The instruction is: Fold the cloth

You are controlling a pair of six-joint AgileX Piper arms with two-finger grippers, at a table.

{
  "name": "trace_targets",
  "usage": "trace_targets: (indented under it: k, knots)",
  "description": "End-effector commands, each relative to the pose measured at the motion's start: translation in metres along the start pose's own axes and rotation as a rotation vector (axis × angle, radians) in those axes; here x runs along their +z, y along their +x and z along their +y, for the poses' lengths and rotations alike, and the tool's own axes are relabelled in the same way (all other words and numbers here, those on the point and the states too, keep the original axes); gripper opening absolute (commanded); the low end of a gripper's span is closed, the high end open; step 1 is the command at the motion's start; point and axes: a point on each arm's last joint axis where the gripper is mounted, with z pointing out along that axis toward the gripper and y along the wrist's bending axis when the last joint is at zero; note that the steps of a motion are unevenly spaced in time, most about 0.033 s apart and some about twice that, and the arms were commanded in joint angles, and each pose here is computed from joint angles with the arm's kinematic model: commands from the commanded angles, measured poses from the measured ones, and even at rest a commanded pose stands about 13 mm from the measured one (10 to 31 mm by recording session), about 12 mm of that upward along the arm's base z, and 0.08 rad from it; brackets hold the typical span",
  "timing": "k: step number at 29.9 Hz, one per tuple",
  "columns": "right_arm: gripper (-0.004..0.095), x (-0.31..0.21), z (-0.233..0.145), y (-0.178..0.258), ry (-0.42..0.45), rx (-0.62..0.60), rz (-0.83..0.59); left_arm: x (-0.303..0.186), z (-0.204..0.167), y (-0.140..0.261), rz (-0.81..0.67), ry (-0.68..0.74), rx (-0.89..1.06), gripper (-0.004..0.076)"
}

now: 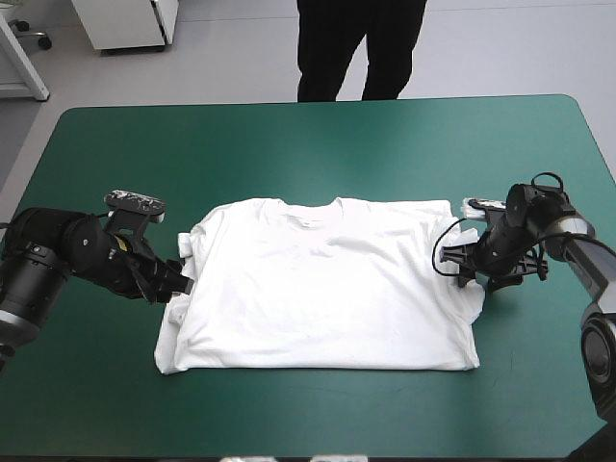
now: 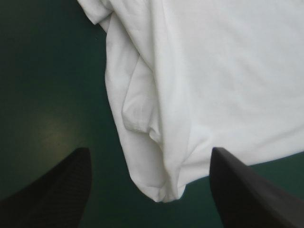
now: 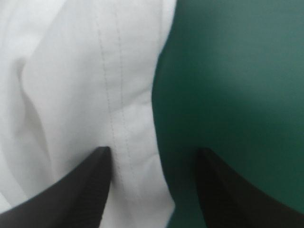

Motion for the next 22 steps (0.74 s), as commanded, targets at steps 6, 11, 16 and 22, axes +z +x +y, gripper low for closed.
trace_targets:
  k: [6,11,16,22]
  knots:
    - [0.0286,0.0,0.001,-0.002,-0.035,0.008,0.04,-0.015,-0.002,0.001,-0.032,0.005,-0.012,0.051]
    - [-0.0012,-0.001,0.001,0.0,-0.037,-0.014,0.059,-0.015,-0.002,0.001,-0.032,0.005,-0.012,0.051]
    - [-0.0017,-0.005,0.002,0.0,-0.036,-0.01,0.044,-0.015,-0.002,0.001,-0.032,0.005,-0.012,0.051]
    - [-0.0017,-0.029,0.009,0.001,-0.048,-0.033,-0.041,-0.015,-0.002,0.001,-0.032,0.005,-0.012,0.051]
